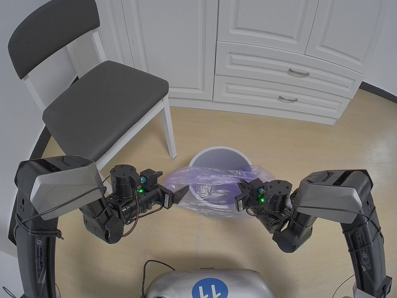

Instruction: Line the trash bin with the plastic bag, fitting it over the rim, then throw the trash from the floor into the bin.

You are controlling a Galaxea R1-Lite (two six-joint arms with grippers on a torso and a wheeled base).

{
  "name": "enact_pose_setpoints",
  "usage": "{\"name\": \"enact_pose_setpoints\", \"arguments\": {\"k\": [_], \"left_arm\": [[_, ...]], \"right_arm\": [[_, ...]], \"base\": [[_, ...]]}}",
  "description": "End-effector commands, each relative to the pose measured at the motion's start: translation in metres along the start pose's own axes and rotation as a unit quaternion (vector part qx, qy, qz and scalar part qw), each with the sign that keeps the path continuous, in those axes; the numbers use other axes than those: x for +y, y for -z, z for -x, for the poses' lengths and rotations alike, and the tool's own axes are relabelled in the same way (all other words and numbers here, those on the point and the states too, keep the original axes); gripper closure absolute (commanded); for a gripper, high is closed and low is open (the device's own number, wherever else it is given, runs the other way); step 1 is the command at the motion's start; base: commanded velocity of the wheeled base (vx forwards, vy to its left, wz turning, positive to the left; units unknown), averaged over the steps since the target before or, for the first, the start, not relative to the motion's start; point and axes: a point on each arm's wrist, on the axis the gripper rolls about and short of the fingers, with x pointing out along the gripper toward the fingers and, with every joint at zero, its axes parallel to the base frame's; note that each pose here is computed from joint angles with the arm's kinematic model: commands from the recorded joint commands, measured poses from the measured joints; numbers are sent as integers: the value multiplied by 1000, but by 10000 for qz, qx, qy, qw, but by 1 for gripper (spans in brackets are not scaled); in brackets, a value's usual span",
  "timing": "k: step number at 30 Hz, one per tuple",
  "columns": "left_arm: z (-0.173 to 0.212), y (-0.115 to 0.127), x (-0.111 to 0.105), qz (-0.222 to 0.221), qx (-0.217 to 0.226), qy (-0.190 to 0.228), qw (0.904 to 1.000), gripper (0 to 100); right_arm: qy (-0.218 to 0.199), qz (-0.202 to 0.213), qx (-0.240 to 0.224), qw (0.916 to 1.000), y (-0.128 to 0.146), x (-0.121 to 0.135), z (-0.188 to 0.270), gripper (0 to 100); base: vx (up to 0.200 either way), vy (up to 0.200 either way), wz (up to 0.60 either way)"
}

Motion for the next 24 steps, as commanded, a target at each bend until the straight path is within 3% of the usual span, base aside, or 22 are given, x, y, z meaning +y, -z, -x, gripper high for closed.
{"name": "enact_pose_setpoints", "arguments": {"k": [1,4,13,19,21,24], "left_arm": [[1,-5,2,-28,-122,-49,9999,0],[2,-11,5,-40,-202,-186,9996,0],[3,-13,4,-52,-282,-209,9994,0],[3,-14,4,-61,-327,-213,9992,0],[2,-15,5,-62,-334,-213,9992,0],[3,-15,4,-62,-334,-213,9992,0]], "right_arm": [[116,-272,-556,9980,-23,-1,-13,100],[209,-527,-1317,9897,-49,-3,-40,100],[356,-605,-1650,9838,-54,-3,-102,100],[538,-733,-2135,9727,-37,6,-137,100],[710,-665,-1650,9815,-11,11,-141,100],[773,-775,-1572,9815,-13,15,-141,100]], "base": [[0,0,0],[0,0,0],[0,0,0],[0,0,0],[0,0,0],[0,0,0]]}}
